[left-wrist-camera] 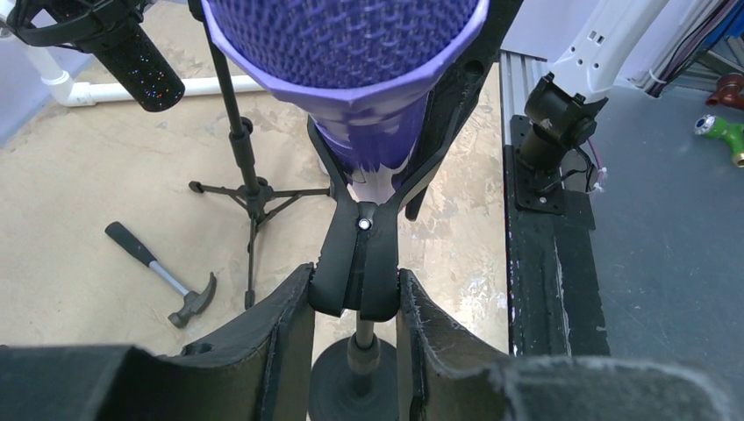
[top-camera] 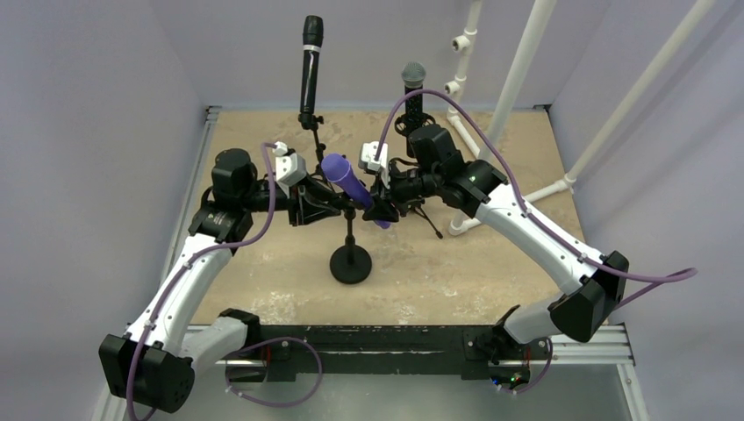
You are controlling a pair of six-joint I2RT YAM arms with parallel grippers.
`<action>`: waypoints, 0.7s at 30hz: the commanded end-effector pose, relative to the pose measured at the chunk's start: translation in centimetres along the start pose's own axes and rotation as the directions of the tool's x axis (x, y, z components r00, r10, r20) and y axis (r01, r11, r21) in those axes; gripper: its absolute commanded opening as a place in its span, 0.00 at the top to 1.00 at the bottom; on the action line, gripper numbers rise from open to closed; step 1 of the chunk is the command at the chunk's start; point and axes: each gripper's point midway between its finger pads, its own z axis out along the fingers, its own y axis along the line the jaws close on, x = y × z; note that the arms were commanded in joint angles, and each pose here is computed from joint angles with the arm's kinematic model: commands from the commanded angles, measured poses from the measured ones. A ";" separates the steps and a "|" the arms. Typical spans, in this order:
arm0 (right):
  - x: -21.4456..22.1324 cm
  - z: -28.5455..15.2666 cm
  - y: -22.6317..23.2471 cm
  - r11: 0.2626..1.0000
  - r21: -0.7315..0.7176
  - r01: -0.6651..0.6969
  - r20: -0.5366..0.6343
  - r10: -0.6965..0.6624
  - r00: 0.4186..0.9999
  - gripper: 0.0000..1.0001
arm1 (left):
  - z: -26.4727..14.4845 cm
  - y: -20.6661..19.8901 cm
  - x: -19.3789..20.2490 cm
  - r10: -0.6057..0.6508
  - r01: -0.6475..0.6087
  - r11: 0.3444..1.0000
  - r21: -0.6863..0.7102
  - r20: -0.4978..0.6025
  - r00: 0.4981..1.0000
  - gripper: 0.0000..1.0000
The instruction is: Remove the microphone from the stand
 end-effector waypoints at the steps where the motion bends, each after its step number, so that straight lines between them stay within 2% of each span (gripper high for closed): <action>1: -1.0 -1.4 -0.7 0.996 0.072 0.043 0.019 -0.045 0.999 1.00 | 0.0 -0.5 0.3 0.057 -0.057 0.998 0.019 -0.001 0.998 1.00; 15: -4.9 -5.9 0.2 0.980 0.144 0.137 0.054 -0.146 0.988 1.00 | 0.2 0.2 0.6 0.055 -0.055 0.998 -0.003 0.005 0.998 1.00; 19: -5.1 -7.0 0.0 0.973 0.175 0.153 0.024 -0.159 0.987 1.00 | 0.2 0.4 0.5 0.055 -0.055 0.998 -0.015 0.006 0.998 1.00; 20: -5.2 -7.0 0.0 0.973 0.172 0.156 0.022 -0.162 0.986 1.00 | 0.2 0.5 0.4 0.057 -0.057 0.998 -0.017 0.008 0.998 0.99; 21: -5.2 -7.1 0.1 0.973 0.170 0.156 0.020 -0.162 0.987 1.00 | 0.2 0.5 0.3 0.057 -0.057 0.998 -0.018 0.008 0.998 0.92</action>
